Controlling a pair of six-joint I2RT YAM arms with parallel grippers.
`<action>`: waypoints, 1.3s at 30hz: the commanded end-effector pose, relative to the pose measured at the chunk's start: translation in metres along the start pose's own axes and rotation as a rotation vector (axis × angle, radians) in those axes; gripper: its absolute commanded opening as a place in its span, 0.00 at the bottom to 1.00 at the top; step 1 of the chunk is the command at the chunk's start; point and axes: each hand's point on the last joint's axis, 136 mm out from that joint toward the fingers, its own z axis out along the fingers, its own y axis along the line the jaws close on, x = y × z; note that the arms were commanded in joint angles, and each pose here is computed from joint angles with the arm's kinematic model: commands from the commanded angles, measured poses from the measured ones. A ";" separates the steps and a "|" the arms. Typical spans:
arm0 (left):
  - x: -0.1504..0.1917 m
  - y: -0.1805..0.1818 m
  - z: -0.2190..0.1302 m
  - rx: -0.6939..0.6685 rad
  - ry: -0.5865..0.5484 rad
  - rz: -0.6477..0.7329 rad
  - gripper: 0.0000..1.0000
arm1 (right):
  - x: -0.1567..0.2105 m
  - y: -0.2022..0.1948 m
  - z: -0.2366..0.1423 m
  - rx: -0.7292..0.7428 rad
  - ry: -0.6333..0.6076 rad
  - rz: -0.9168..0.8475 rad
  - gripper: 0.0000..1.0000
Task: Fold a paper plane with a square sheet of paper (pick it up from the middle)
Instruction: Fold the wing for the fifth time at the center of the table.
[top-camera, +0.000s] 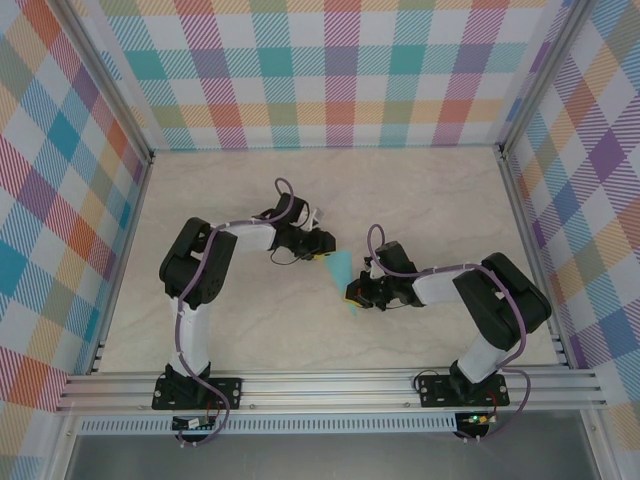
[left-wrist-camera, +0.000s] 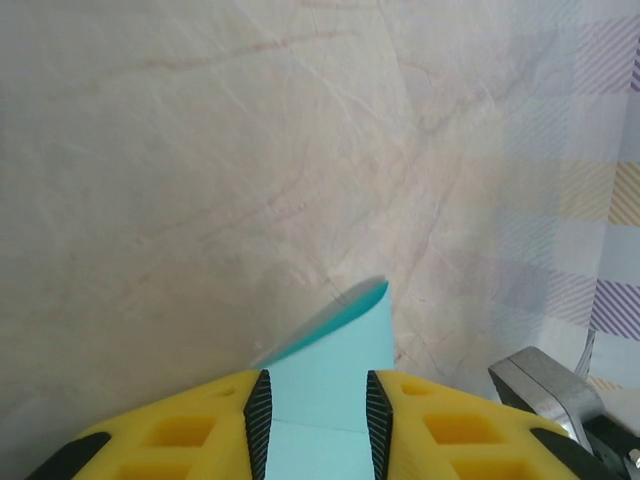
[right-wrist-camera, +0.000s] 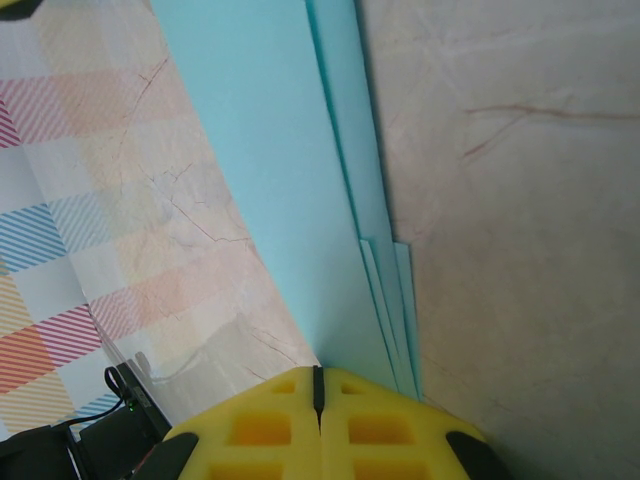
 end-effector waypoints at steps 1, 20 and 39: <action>-0.013 0.033 -0.003 -0.101 -0.031 0.002 0.34 | 0.025 -0.057 0.003 0.176 0.057 0.112 0.05; 0.011 -0.076 -0.053 0.043 -0.100 0.103 0.37 | 0.012 -0.039 0.006 0.134 0.040 0.099 0.06; 0.072 -0.017 0.024 -0.066 0.069 -0.052 0.34 | 0.009 -0.026 0.005 0.105 0.040 0.093 0.07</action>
